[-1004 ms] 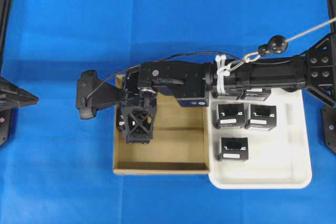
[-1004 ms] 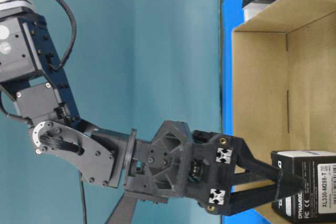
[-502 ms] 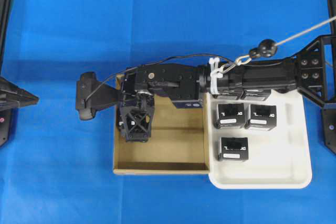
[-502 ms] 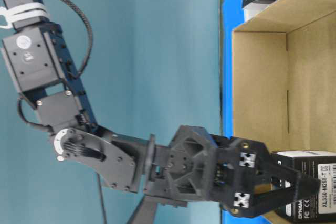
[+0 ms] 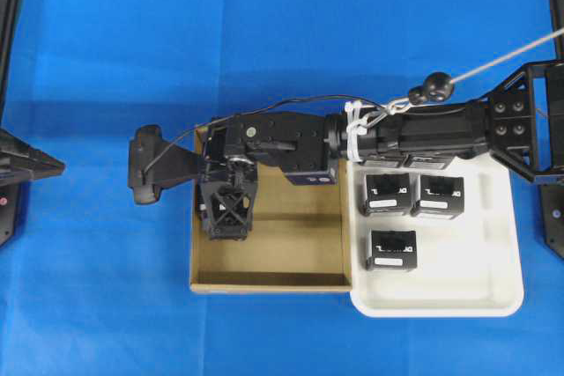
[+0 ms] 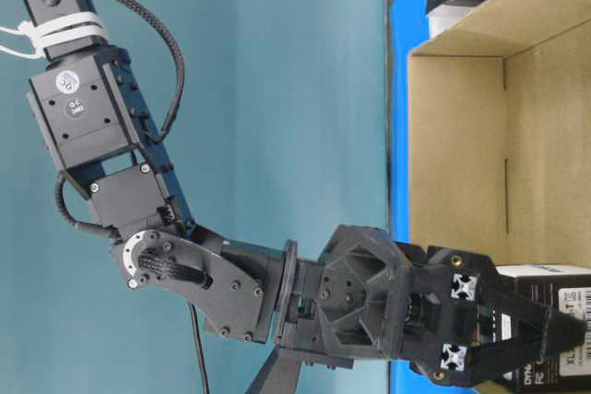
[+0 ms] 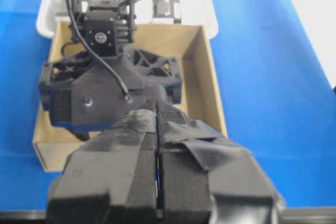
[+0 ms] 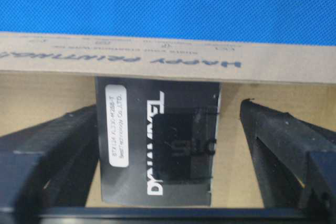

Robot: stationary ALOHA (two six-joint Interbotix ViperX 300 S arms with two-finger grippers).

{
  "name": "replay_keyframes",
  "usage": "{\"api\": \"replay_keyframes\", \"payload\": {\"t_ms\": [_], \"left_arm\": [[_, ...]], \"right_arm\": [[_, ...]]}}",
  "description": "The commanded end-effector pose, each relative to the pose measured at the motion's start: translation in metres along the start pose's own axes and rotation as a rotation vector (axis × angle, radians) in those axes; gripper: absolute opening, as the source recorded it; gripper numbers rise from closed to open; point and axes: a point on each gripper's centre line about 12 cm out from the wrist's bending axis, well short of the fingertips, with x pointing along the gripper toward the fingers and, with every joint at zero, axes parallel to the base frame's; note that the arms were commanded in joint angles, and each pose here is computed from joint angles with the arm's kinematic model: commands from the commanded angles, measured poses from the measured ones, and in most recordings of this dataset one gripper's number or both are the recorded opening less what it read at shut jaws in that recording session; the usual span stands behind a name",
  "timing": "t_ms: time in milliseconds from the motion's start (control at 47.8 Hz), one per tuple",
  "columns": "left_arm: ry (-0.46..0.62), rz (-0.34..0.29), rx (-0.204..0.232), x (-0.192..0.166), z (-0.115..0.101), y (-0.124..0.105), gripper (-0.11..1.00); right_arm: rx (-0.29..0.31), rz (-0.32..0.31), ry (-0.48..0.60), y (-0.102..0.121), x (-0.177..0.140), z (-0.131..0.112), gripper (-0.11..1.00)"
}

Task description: Pick the box from inside the cardboard box.

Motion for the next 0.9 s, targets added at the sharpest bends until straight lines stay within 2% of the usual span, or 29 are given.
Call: {"api": "replay_keyframes", "payload": {"t_ms": [0,146,335,481,690,879], "left_arm": [[-0.026,-0.003,0.002,-0.002,0.011,-0.001,-0.07],[-0.024,-0.003,0.003,-0.001,0.011,-0.001,-0.07],[-0.018,-0.002,0.005,-0.001,0.009,-0.001,-0.07],[-0.018,-0.002,0.003,0.000,0.010,-0.001,-0.07],[-0.026,-0.003,0.003,-0.002,0.011,-0.001,-0.07],[-0.027,-0.003,0.003,-0.002,0.011,-0.001,-0.07]], "right_arm": [[-0.008,0.000,-0.010,0.004,0.002,0.002,0.90],[-0.006,0.004,-0.009,0.005,0.001,0.002,0.61],[0.001,0.007,-0.002,0.006,-0.001,0.001,0.61],[0.018,0.008,-0.027,0.007,-0.017,0.007,0.61],[0.022,0.010,-0.040,0.003,-0.070,0.012,0.61],[0.014,0.007,-0.079,0.001,-0.130,0.020,0.61]]}}
